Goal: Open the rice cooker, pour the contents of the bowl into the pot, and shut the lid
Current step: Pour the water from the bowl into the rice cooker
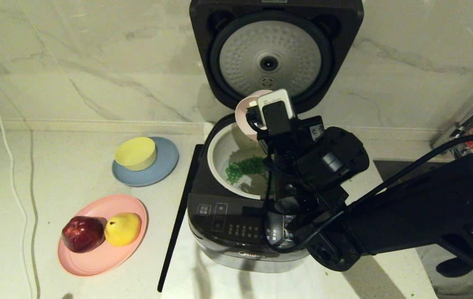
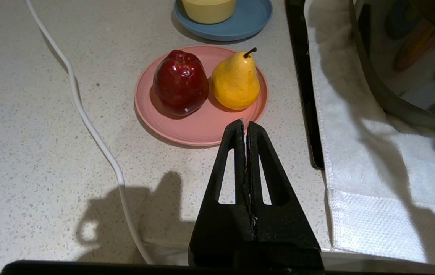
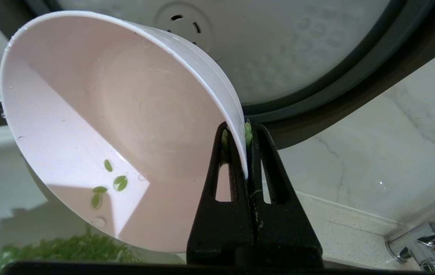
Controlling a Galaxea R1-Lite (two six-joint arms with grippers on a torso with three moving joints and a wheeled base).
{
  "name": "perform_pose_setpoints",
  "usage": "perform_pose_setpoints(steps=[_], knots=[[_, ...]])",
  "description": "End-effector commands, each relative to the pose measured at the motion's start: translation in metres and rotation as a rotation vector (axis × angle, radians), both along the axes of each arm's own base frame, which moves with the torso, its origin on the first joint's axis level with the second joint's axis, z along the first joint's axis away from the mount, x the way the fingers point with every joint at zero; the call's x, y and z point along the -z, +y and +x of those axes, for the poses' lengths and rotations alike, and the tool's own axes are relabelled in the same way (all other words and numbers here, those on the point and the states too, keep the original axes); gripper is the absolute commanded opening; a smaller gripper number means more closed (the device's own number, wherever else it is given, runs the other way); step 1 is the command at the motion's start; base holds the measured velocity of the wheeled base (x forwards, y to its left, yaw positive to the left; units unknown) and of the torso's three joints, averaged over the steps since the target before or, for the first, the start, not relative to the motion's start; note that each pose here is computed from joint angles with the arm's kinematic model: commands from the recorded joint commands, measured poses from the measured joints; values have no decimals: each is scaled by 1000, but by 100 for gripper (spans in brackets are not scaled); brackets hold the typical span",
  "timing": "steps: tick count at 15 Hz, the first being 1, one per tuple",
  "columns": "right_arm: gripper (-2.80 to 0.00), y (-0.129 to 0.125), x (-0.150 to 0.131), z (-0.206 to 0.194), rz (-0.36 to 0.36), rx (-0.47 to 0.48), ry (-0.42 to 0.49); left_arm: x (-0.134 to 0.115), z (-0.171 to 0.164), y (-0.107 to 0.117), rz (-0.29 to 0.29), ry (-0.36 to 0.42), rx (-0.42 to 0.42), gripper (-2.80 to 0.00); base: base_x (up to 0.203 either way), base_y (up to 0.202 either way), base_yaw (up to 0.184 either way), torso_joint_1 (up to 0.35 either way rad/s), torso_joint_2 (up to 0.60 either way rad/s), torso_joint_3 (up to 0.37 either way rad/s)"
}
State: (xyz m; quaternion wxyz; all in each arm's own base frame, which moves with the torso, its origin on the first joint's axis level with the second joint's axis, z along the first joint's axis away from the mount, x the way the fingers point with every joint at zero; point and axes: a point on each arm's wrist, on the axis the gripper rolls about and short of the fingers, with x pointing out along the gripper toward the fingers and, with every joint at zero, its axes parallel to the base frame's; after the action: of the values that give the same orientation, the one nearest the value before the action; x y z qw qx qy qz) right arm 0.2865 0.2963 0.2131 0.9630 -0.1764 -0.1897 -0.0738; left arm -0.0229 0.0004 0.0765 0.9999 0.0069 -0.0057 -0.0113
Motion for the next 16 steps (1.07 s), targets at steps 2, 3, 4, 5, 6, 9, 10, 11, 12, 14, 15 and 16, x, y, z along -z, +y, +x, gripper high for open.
perform_pose_setpoints(steps=[2,3,4,5,6,9,10,11,12,14,15,16], knots=[[-280,1,-1,-4,3,-2,0,2,1,0,0,7,0,-280,0,0,0,0,0,0],[-280,1,-1,-5,4,-4,-1,2,1,0,0,7,0,-280,0,0,0,0,0,0],[-280,1,-1,-5,4,-5,-1,2,1,0,0,7,0,-280,0,0,0,0,0,0],[-280,1,0,-5,0,-5,1,2,1,0,0,7,0,-280,0,0,0,0,0,0],[-280,1,2,-5,-7,-7,6,2,1,0,0,7,0,-280,0,0,0,0,0,0],[-280,4,5,-9,14,-33,11,2,1,0,0,7,0,-280,0,0,0,0,0,0],[-280,4,5,-9,17,-33,12,2,1,0,0,7,0,-280,0,0,0,0,0,0],[-280,4,6,-9,26,-38,14,2,1,0,0,7,0,-280,0,0,0,0,0,0],[-280,5,11,-8,20,-41,23,2,1,0,0,7,0,-280,0,0,0,0,0,0],[-280,3,10,-9,22,-41,24,2,1,0,0,7,0,-280,0,0,0,0,0,0],[-280,1,4,-10,33,-37,12,2,1,0,0,7,0,-280,0,0,0,0,0,0],[-280,-1,-2,-11,43,-35,2,2,1,0,0,7,0,-280,0,0,0,0,0,0]])
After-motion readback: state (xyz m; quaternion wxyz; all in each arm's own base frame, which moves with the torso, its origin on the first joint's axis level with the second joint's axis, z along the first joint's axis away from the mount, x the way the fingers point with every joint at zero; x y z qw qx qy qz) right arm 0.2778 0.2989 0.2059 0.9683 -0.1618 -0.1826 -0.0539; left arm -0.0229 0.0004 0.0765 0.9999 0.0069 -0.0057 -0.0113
